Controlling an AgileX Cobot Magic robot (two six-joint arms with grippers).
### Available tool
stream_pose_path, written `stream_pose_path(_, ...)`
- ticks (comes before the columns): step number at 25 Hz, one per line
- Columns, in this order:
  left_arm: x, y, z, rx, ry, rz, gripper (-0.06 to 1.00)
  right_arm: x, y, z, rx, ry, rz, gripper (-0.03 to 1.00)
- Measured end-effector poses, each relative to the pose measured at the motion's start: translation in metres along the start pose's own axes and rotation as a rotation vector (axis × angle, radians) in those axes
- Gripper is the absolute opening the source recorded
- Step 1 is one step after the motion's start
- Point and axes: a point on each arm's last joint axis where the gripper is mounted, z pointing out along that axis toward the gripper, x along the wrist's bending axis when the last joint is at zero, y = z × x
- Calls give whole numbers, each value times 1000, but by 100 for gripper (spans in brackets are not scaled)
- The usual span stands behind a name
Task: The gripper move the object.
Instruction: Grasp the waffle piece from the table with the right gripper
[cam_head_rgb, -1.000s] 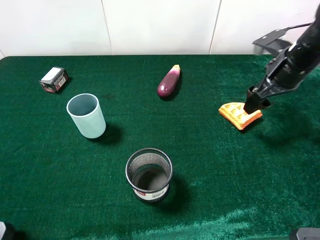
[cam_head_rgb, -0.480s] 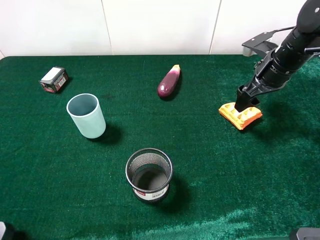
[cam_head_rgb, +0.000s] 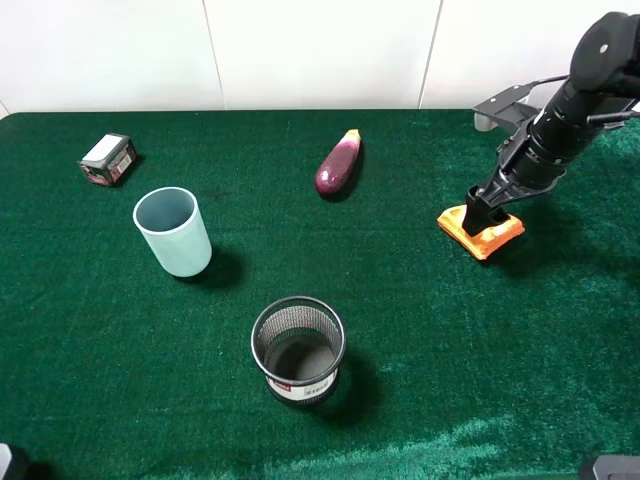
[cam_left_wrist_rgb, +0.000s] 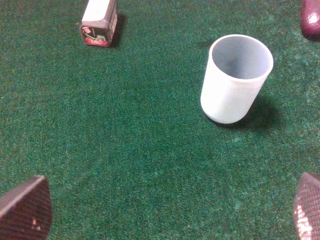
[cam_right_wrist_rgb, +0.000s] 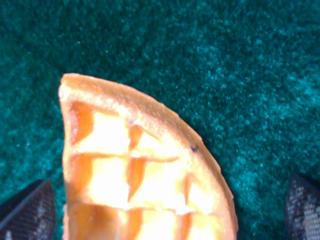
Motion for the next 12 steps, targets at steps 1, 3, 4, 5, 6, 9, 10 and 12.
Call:
stream_pose_path(1, 0, 0, 0, 0, 0, 0, 98, 0, 1, 2, 1, 1, 0, 70)
stream_pose_path(3, 0, 0, 0, 0, 0, 0, 98, -2, 3, 4, -1, 1, 2, 70)
stream_pose_path(4, 0, 0, 0, 0, 0, 0, 98, -2, 4, 5, -2, 4, 9, 70)
stream_pose_path(5, 0, 0, 0, 0, 0, 0, 98, -2, 4, 7, -1, 11, 16, 70)
stream_pose_path(6, 0, 0, 0, 0, 0, 0, 98, -3, 5, 8, -1, 15, 20, 70)
stream_pose_path(9, 0, 0, 0, 0, 0, 0, 98, -3, 7, 13, 1, 28, 35, 70)
stream_pose_path(10, 0, 0, 0, 0, 0, 0, 98, -3, 7, 13, 2, 31, 38, 70)
stream_pose_path(12, 0, 0, 0, 0, 0, 0, 98, -2, 6, 14, 9, 43, 46, 70)
